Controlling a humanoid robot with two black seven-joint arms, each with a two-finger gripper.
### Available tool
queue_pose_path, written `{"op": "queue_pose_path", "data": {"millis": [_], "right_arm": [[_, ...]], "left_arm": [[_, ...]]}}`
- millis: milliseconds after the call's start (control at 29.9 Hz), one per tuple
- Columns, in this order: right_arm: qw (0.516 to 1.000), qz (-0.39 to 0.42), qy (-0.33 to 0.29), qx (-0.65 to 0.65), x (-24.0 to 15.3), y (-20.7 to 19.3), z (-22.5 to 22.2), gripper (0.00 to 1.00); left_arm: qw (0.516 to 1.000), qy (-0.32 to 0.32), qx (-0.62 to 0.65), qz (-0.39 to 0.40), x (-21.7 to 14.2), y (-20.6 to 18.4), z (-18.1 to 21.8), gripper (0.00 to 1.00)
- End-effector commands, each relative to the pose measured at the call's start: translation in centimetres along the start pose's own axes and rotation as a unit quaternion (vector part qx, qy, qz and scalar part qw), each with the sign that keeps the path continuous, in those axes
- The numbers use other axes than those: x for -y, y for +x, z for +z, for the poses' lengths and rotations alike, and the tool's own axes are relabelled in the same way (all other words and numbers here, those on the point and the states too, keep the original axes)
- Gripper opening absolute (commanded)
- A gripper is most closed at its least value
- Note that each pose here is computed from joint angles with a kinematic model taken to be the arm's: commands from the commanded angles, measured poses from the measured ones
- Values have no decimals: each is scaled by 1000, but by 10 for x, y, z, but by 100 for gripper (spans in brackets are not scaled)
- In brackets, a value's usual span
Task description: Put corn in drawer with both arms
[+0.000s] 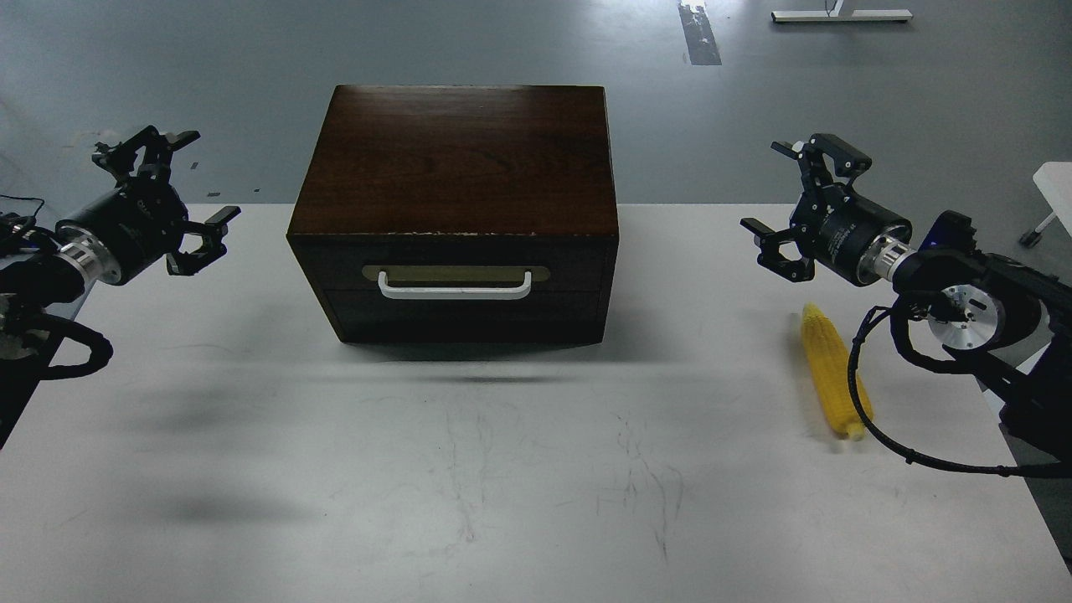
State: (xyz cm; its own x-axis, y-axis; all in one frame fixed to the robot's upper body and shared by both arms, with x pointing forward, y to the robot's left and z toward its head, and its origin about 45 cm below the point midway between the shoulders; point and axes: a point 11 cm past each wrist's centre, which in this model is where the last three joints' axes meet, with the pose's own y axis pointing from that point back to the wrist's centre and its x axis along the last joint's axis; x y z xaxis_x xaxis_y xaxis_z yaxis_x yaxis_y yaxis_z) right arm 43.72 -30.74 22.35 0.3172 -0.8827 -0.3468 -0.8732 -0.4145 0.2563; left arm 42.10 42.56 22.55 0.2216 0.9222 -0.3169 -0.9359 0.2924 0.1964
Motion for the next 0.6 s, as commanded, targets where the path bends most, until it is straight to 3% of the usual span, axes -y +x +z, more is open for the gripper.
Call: {"op": "queue_pose_path", "data": {"millis": [0,569], "right_arm": [[1000,-2,-5,5,-1,-1,6,100],[1000,5,4,4,-5,5,1,100]], "left_arm": [[1000,12,-4,-4,-1,-3,-11,99],[1000,-3,-12,-12,5,-9,-7,99]]}}
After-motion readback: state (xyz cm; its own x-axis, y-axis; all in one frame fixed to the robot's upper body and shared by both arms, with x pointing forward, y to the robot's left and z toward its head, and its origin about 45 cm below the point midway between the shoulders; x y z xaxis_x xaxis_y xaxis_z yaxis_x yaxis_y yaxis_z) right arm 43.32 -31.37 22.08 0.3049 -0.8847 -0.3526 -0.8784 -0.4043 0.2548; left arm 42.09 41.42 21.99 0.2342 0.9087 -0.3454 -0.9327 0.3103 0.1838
